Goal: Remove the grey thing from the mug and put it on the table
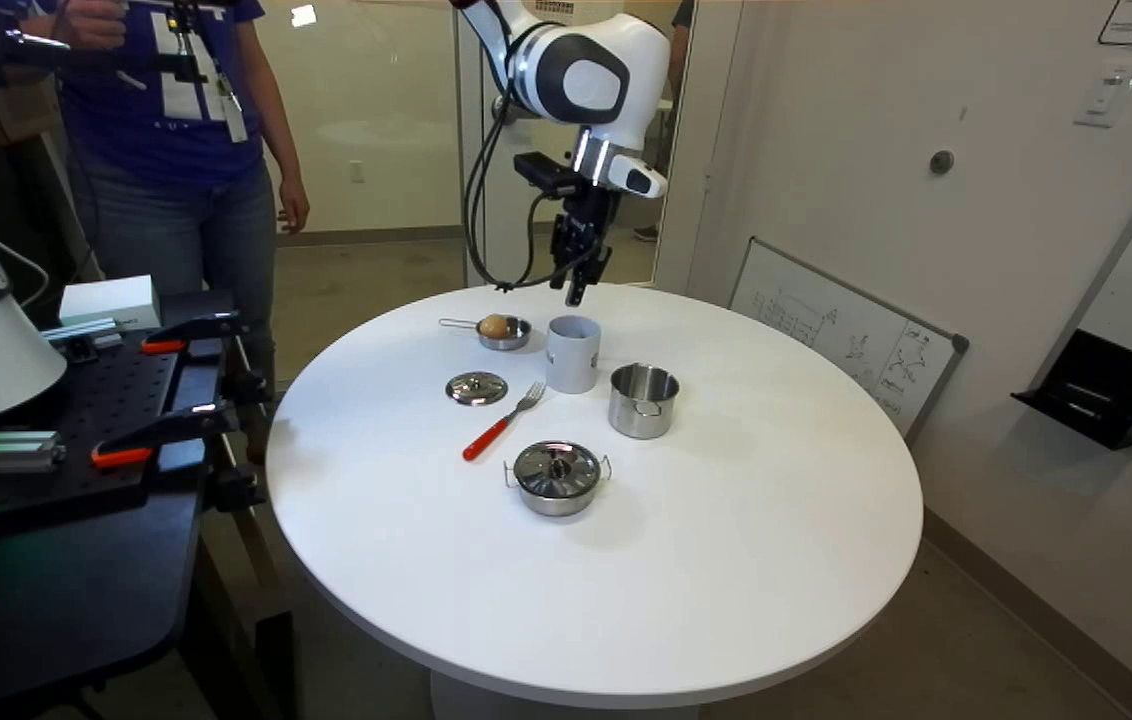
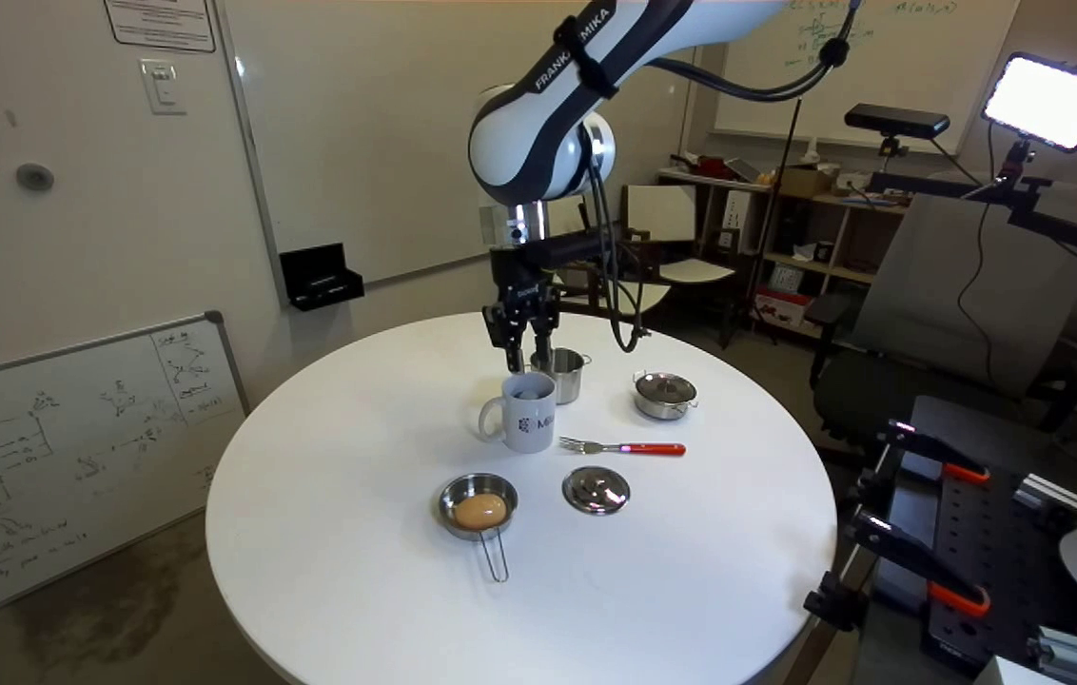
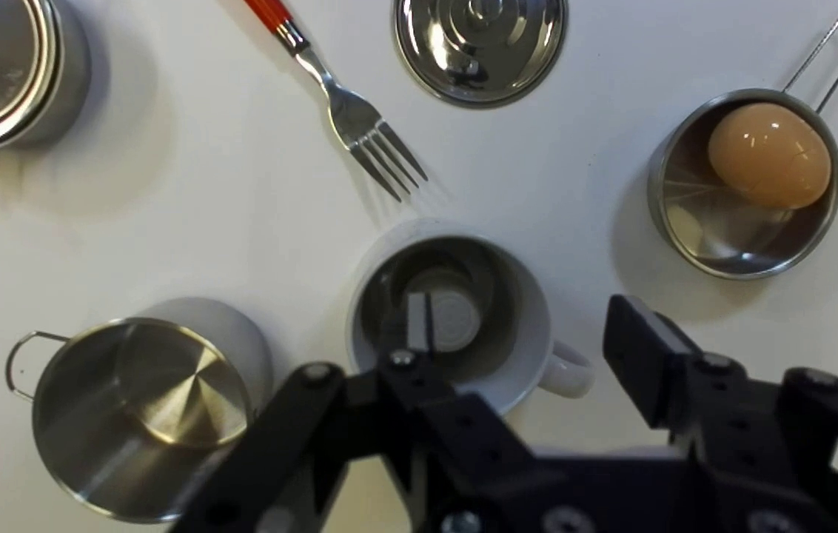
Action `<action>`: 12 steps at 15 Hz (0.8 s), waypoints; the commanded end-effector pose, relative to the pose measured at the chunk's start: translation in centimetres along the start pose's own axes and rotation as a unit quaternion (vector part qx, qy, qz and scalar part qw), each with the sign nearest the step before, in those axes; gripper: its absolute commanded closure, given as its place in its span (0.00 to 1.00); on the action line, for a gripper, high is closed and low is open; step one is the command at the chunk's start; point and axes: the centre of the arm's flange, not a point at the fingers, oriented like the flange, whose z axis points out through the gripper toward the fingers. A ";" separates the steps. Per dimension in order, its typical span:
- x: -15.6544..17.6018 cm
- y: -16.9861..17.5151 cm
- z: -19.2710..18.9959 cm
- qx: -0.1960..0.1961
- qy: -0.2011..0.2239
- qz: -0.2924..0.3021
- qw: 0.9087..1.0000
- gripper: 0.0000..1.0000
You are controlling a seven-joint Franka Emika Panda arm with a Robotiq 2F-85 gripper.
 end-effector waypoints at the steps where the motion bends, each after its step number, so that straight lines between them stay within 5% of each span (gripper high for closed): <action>1: 2.4 0.3 0.7 0.000 0.005 -0.011 1.000 0.42; 5: 3.0 0.4 1.8 0.003 0.002 -0.009 1.000 0.29; 12: 3.2 0.9 3.1 0.004 -0.002 -0.002 1.000 0.36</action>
